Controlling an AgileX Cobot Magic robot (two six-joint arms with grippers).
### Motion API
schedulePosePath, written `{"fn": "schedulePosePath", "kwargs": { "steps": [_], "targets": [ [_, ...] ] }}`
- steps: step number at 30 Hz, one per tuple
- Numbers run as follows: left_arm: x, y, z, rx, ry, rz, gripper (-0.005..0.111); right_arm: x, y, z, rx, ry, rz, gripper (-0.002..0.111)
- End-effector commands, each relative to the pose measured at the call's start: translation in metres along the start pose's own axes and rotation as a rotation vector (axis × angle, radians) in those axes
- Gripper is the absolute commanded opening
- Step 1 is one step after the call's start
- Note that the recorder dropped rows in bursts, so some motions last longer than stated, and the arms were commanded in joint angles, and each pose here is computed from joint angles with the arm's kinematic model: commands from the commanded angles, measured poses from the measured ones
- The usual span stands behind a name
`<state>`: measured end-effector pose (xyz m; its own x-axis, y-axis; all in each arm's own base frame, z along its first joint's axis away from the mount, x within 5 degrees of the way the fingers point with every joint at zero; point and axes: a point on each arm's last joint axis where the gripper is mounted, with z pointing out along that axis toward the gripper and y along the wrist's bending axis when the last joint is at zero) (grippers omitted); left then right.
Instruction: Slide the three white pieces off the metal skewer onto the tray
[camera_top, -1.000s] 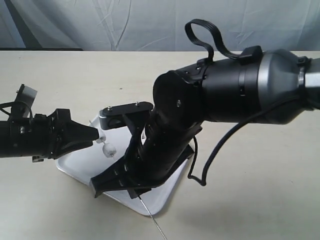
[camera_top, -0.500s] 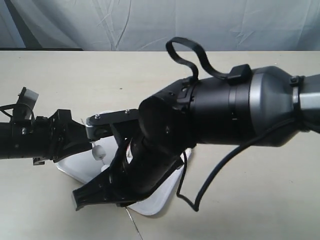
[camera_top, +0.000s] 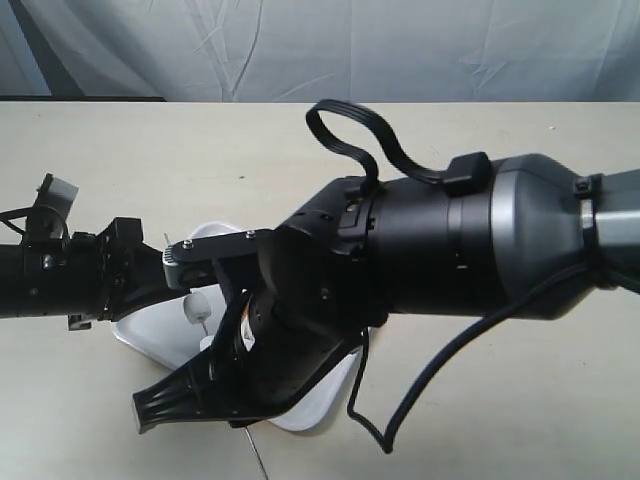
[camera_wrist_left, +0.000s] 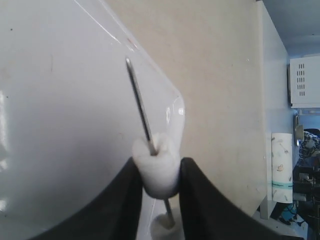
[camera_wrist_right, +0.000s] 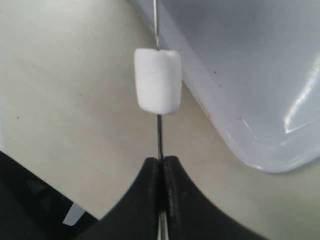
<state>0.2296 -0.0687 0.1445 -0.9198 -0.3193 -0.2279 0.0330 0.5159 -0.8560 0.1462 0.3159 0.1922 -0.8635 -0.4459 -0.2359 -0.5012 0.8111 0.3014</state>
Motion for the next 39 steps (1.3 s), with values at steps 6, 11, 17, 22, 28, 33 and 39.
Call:
{"fn": "schedulePosePath", "kwargs": {
  "steps": [6,11,17,22,28,33,39],
  "targets": [
    [-0.003,-0.001,0.0,-0.004,-0.016,0.001,0.024,0.008,-0.004,-0.002,0.039,0.076,0.0,-0.001],
    [-0.008,-0.001,0.001,-0.016,-0.029,0.013,0.024,0.019,-0.002,-0.002,0.069,0.16,-0.012,-0.001],
    [-0.011,-0.001,0.001,-0.03,-0.04,0.023,0.024,0.046,0.011,-0.003,0.147,0.286,-0.127,-0.001],
    [-0.012,-0.001,0.001,-0.034,-0.043,0.02,0.024,0.06,0.01,-0.006,0.236,0.374,-0.164,-0.001],
    [-0.012,0.0,0.001,-0.041,-0.045,0.006,0.035,0.056,-0.011,-0.014,0.484,0.368,-0.178,-0.001],
    [-0.011,-0.005,0.001,0.006,-0.031,-0.007,0.041,0.047,-0.014,-0.013,0.523,0.278,-0.232,-0.001],
    [-0.01,-0.007,0.001,0.035,-0.022,-0.056,0.039,0.034,-0.007,-0.007,0.446,0.113,-0.202,-0.001]
  ]
}}
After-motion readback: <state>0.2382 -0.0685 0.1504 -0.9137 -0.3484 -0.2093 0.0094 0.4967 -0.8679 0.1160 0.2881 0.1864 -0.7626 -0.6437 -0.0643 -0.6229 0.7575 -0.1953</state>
